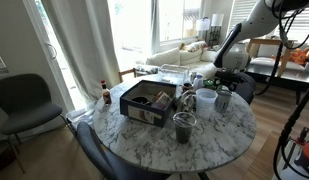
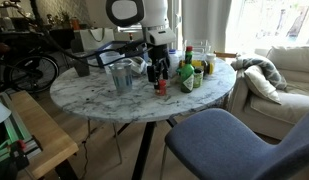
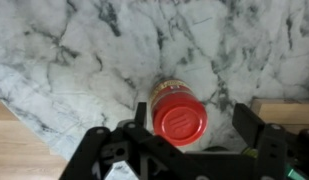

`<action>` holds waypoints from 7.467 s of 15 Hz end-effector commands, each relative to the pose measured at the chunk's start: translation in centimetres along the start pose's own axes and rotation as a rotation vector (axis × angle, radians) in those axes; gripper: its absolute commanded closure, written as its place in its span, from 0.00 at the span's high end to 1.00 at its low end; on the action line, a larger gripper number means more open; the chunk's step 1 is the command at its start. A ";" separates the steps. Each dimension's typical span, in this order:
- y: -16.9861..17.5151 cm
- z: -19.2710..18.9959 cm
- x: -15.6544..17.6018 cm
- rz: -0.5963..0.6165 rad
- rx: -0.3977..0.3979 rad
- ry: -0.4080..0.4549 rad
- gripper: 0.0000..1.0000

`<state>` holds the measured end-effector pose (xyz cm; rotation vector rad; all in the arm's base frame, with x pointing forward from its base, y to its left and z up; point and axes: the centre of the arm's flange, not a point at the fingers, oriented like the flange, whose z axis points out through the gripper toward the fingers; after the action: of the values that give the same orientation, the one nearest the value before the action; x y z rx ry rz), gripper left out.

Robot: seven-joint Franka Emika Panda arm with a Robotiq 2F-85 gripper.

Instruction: Move the orange container with an orange lid to the left

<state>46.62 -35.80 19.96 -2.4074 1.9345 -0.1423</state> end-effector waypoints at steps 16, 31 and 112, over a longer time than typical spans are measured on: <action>3.2 -14.1 -6.6 -0.175 -0.107 -0.076 0.24; -0.1 -29.8 -33.9 -0.967 -0.063 -0.021 0.24; -25.4 -12.0 -61.6 -1.788 -0.034 -0.146 1.00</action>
<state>61.34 34.47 30.01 -3.0963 -0.7327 0.0069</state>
